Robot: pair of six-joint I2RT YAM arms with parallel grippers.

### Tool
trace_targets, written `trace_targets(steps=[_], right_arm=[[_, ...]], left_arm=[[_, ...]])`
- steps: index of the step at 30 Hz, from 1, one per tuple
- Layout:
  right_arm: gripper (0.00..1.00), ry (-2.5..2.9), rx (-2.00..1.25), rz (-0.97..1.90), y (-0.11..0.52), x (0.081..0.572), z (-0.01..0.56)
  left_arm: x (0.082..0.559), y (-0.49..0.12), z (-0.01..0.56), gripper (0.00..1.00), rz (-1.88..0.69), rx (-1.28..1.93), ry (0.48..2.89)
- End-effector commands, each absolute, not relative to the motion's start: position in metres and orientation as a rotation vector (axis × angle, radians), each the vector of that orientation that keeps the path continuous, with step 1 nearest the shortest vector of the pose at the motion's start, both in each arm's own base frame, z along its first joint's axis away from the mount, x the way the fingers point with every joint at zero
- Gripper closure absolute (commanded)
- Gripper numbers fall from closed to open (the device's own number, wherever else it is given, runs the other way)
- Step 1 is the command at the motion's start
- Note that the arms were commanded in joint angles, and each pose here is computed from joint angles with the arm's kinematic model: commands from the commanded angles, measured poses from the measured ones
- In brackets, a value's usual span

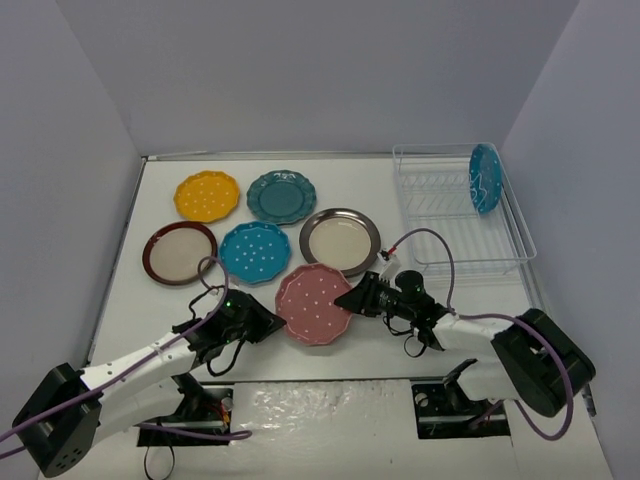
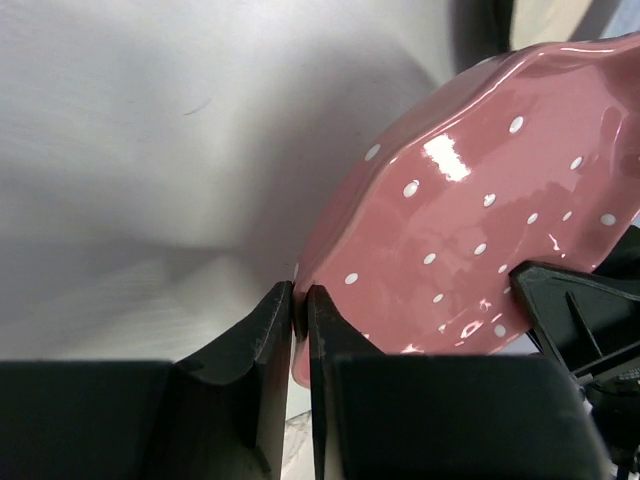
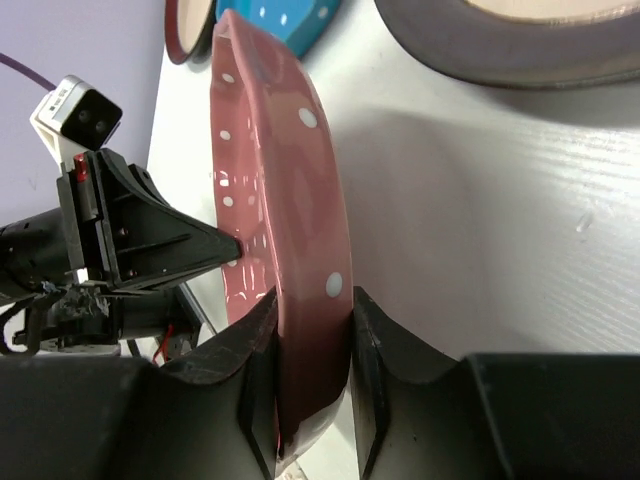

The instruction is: Load the plates into the dish rack

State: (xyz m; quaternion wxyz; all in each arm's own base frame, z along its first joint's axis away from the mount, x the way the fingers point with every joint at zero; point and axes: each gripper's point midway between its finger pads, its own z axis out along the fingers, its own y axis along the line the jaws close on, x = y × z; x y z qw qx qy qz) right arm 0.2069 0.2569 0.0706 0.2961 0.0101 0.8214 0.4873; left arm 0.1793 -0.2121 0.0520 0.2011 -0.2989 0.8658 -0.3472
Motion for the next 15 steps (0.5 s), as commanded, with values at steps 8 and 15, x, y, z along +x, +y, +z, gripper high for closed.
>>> trace_targets(steps=[8, 15], right_arm=[[1.0, 1.869, -0.169, 1.102, 0.246, 0.236, 0.186], [1.0, 1.841, -0.221, 0.845, 0.222, 0.256, 0.219]], left_arm=[[0.207, -0.247, 0.14, 0.71, -1.186, -0.608, 2.219], [0.216, -0.217, 0.158, 0.22, -0.89, -0.479, 2.239]])
